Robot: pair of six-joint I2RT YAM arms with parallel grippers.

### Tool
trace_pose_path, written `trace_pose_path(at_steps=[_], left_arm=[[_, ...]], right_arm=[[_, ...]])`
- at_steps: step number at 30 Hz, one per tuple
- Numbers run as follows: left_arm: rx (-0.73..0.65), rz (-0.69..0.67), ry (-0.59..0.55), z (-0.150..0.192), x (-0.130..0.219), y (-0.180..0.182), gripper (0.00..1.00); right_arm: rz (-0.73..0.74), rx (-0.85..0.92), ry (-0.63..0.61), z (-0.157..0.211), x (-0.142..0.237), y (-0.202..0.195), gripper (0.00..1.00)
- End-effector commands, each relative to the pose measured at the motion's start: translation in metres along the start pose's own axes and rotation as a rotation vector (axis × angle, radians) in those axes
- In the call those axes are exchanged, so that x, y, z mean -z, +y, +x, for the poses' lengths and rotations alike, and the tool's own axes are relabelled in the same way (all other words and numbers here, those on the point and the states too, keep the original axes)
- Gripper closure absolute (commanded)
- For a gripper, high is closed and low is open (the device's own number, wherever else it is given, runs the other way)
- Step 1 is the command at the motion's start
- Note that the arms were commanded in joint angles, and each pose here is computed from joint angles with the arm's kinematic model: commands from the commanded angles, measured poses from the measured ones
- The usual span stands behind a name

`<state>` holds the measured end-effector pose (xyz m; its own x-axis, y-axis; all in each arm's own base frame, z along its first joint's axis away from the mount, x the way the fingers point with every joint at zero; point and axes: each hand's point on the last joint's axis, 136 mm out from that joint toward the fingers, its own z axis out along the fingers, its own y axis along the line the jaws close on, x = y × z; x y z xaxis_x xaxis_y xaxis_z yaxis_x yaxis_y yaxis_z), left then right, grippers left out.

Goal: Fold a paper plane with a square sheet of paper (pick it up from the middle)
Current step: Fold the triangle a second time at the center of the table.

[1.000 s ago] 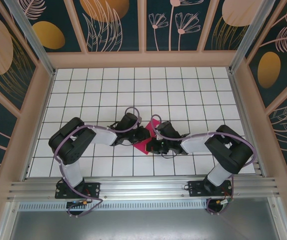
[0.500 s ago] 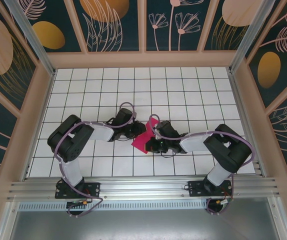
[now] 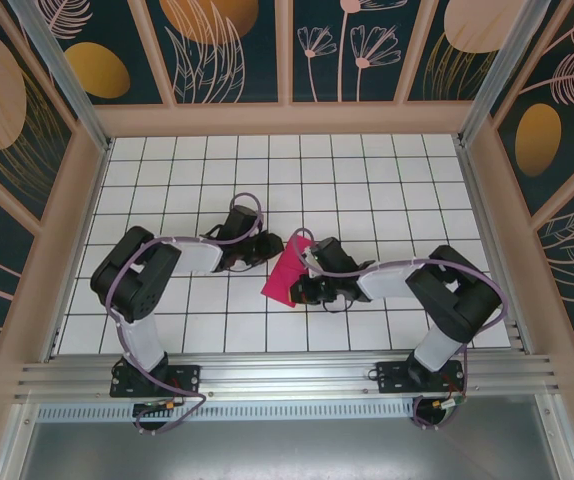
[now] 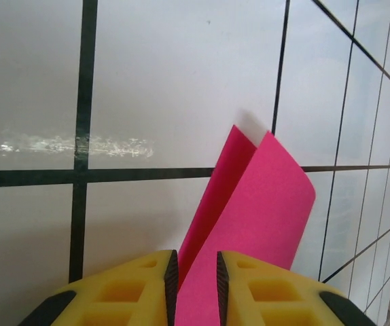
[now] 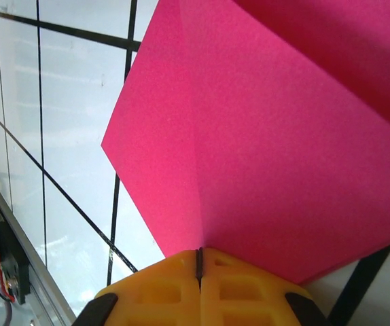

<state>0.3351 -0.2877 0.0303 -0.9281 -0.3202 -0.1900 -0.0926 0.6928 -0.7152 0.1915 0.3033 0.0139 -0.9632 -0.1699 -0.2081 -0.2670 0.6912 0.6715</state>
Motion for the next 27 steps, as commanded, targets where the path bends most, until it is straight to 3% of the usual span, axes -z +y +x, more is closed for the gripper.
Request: trace_pose_path(at_steps=[1,7,14,27], left_arm=[[-0.051,0.043,-0.045,-0.009,0.025,-0.026,0.73],[-0.021,0.204,-0.012,0.013,0.049,-0.044,0.75],[-0.03,0.283,0.113,0.049,0.038,-0.048,0.77],[-0.066,0.166,0.121,0.055,0.003,-0.009,0.77]], right_arm=[[0.208,-0.038,0.194,0.05,0.001,-0.061,1.0],[0.195,-0.004,0.194,0.036,0.004,-0.06,1.0],[0.173,-0.013,0.171,0.029,0.004,-0.055,1.0],[0.142,-0.041,0.133,0.018,0.005,-0.044,0.99]])
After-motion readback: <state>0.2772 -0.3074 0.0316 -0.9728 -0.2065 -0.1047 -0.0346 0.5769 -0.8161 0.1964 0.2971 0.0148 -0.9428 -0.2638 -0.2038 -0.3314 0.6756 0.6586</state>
